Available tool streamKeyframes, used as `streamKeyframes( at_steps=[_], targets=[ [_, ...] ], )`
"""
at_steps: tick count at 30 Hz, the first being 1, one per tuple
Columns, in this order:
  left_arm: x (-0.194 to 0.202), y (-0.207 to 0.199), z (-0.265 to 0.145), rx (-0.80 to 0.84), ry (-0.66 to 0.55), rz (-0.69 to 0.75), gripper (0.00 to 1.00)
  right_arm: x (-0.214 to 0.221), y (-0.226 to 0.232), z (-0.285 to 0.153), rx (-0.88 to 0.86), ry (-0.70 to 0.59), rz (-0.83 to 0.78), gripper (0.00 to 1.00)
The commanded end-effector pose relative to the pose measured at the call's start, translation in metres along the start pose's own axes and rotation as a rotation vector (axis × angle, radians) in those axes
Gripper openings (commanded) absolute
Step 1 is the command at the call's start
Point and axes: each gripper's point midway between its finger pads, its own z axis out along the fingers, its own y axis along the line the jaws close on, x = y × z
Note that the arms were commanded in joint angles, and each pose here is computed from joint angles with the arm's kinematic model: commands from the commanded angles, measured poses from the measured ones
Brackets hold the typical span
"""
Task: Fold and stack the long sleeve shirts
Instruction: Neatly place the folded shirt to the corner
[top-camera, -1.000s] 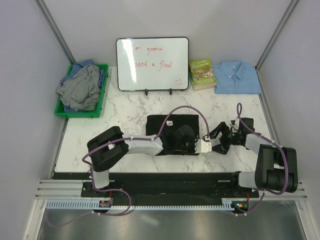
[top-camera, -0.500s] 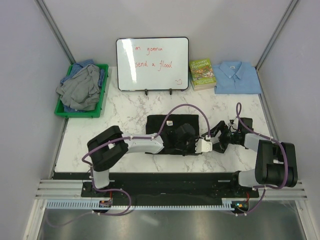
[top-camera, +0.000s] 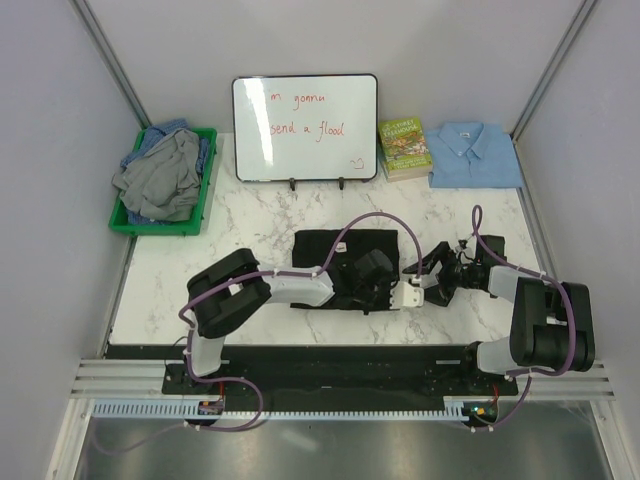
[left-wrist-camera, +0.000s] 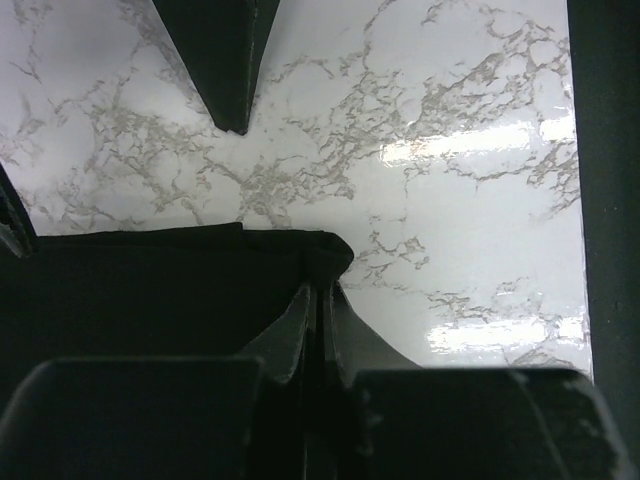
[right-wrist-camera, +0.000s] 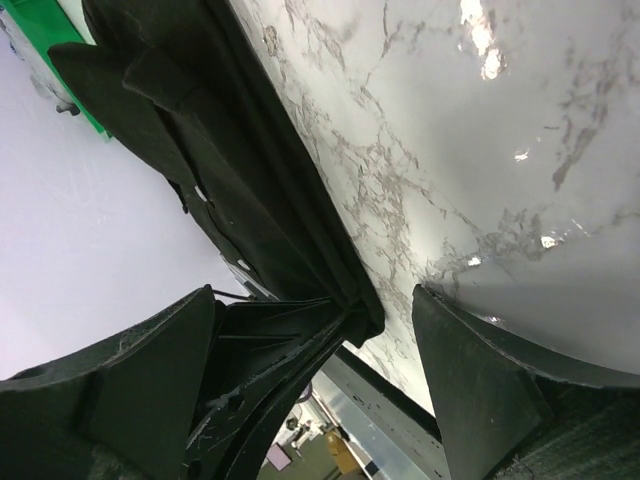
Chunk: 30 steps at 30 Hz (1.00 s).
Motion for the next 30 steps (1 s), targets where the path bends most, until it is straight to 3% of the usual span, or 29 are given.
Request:
streamKeyframes(
  at_steps=[1,23,30],
  targets=[
    [-0.018,0.010,-0.009,0.003,-0.060,-0.044,0.02,-0.002,-0.010,0.003,0.046,-0.018,-0.022,0.88],
    [-0.061,0.030,-0.045,-0.013,-0.200,-0.096,0.02,0.002,0.022,0.051,-0.087,0.017,-0.042,0.89],
    [-0.068,0.033,-0.049,-0.015,-0.219,-0.109,0.02,0.000,0.035,0.084,-0.102,0.028,-0.031,0.83]
  ],
)
